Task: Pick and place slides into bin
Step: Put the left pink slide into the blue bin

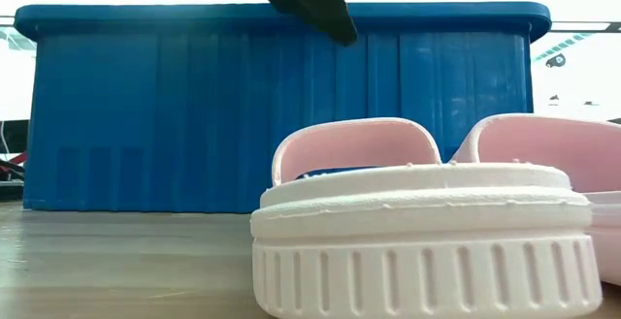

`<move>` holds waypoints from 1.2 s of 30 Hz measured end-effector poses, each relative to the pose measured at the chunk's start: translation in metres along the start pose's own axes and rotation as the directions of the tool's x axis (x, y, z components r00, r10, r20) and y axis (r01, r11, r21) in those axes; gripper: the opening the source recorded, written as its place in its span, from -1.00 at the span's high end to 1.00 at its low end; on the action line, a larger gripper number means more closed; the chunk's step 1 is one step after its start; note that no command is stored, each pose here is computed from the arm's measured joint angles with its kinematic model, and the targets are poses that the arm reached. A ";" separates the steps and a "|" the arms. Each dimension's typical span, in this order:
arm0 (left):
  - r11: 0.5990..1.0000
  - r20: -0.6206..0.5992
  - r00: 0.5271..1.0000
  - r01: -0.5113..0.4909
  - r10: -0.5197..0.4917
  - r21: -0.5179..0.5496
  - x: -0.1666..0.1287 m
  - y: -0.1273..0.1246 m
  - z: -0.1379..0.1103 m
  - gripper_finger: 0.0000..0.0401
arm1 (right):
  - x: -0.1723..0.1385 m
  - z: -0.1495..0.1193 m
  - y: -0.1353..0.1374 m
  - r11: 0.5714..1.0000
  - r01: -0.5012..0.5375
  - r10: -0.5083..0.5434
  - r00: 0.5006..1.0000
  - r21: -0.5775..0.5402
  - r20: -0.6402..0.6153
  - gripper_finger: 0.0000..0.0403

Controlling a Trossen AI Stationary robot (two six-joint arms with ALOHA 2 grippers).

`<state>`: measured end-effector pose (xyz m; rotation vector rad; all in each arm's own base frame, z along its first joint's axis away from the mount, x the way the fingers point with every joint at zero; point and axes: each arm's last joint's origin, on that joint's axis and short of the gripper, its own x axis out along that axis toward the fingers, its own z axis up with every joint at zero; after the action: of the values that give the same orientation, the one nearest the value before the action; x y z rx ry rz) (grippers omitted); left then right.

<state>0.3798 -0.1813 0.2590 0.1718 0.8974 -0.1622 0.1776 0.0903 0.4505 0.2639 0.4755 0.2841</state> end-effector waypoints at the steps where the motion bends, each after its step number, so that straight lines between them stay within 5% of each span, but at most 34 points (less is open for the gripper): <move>1: 1.000 -0.009 1.000 0.000 0.000 0.006 0.004 -0.001 -0.001 -0.01 | 0.001 -0.001 0.000 1.000 0.001 -0.001 1.000 -0.001 -0.002 0.04; 11: 0.992 -0.048 0.993 -0.106 0.110 0.066 0.034 -0.003 -0.010 -0.01 | 0.011 -0.011 -0.004 0.999 0.042 -0.043 0.998 -0.007 -0.039 0.04; 23: 0.980 -0.103 0.989 -0.087 0.107 0.181 0.055 -0.006 -0.021 -0.01 | 0.013 -0.013 -0.005 0.999 0.043 -0.044 0.998 -0.006 -0.039 0.04; 29: 0.955 -0.093 0.959 -0.250 0.266 0.159 0.061 -0.001 -0.024 -0.01 | 0.013 -0.013 -0.005 0.999 0.043 -0.043 0.998 -0.006 -0.038 0.04; 36: 0.952 -0.086 0.957 -0.263 0.278 0.155 0.062 0.000 -0.023 0.05 | 0.013 -0.013 -0.005 0.999 0.043 -0.043 0.998 -0.006 -0.038 0.04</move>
<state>0.4001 -0.1803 0.1965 0.4378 0.9594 0.0396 0.1832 0.0925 0.4331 0.2432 0.5172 0.2488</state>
